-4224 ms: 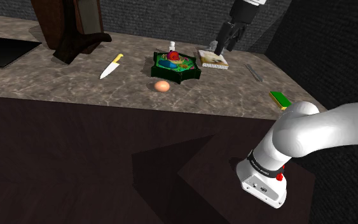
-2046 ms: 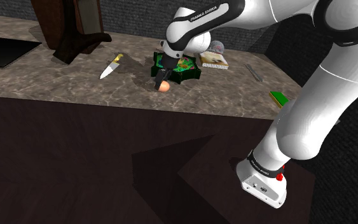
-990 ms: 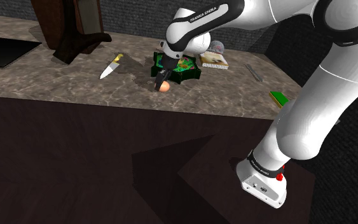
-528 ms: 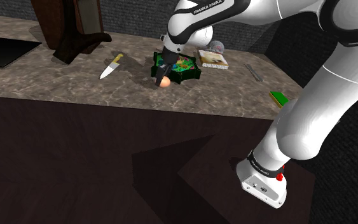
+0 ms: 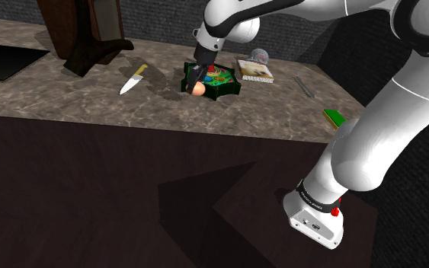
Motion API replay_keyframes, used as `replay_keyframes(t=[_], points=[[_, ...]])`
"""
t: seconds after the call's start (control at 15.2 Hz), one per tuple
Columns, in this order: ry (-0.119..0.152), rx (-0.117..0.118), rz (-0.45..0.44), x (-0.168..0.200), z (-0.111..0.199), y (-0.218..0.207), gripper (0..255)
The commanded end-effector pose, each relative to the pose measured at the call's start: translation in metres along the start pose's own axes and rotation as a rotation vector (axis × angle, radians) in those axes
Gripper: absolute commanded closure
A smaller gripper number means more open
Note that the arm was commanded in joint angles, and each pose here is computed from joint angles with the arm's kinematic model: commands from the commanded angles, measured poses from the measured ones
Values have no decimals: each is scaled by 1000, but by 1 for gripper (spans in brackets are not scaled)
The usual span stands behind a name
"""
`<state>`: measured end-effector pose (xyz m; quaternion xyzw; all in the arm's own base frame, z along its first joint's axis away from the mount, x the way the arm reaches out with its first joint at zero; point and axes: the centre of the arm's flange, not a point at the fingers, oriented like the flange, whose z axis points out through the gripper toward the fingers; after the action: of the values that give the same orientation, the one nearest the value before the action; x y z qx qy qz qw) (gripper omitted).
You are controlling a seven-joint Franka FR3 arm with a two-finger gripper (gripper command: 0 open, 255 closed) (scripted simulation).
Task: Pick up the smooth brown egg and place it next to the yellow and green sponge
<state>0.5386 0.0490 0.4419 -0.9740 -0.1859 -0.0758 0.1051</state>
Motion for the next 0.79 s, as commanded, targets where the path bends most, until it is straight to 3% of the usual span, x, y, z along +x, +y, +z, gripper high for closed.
replay_keyframes(t=[0.0, 0.66, 0.73], points=[[0, 0, 0, 2, -11, -1, 255], [0, 0, 0, 11, -58, -10, 255], [0, 0, 0, -1, -61, -4, 255]])
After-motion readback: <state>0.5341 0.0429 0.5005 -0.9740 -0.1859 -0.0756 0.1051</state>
